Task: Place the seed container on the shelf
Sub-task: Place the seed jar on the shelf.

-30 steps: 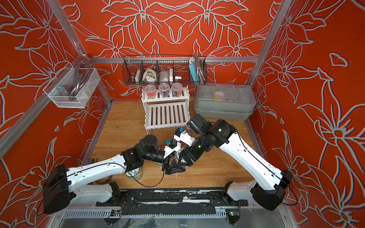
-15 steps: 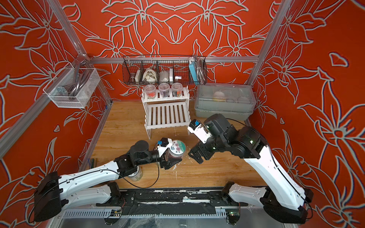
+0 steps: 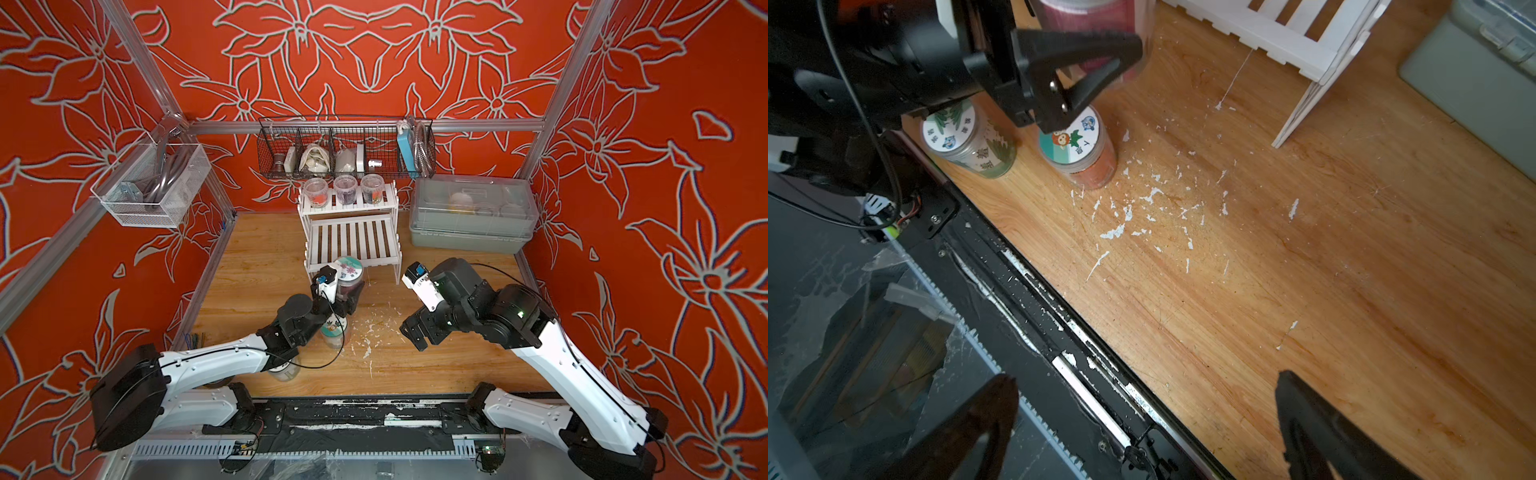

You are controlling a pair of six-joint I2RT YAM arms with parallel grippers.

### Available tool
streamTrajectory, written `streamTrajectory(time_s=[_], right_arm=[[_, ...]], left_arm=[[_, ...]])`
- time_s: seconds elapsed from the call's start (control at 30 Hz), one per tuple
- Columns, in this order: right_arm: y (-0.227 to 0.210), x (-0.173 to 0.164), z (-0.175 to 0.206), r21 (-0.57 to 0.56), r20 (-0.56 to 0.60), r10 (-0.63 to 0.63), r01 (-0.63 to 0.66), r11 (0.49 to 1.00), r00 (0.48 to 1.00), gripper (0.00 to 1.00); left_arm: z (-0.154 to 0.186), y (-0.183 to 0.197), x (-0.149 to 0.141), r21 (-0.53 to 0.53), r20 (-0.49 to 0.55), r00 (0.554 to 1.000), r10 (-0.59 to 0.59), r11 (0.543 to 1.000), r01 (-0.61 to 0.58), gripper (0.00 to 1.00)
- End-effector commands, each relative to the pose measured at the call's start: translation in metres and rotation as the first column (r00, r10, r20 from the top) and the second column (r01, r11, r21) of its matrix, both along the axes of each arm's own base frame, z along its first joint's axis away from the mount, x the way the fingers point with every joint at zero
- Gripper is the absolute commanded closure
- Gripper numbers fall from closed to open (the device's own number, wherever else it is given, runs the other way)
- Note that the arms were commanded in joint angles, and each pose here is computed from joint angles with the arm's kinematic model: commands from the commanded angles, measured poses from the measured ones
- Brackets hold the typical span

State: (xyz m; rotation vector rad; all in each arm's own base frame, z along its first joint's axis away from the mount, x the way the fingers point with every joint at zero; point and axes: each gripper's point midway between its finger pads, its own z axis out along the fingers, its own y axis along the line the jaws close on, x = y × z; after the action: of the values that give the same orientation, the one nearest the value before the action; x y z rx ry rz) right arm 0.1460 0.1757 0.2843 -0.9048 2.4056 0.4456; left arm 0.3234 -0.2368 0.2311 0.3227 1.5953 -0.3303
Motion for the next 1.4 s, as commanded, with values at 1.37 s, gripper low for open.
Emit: streamTrajectory(time_s=[1.37], right_arm=[[-0.005,0.046,-0.036,0.076,0.011,-0.132,0.130,0.989,0.991,0.00]], left_arm=[[-0.013,0.089,0.113,-0.132,0.042,0.857,0.514,0.853,-0.505,0.16]])
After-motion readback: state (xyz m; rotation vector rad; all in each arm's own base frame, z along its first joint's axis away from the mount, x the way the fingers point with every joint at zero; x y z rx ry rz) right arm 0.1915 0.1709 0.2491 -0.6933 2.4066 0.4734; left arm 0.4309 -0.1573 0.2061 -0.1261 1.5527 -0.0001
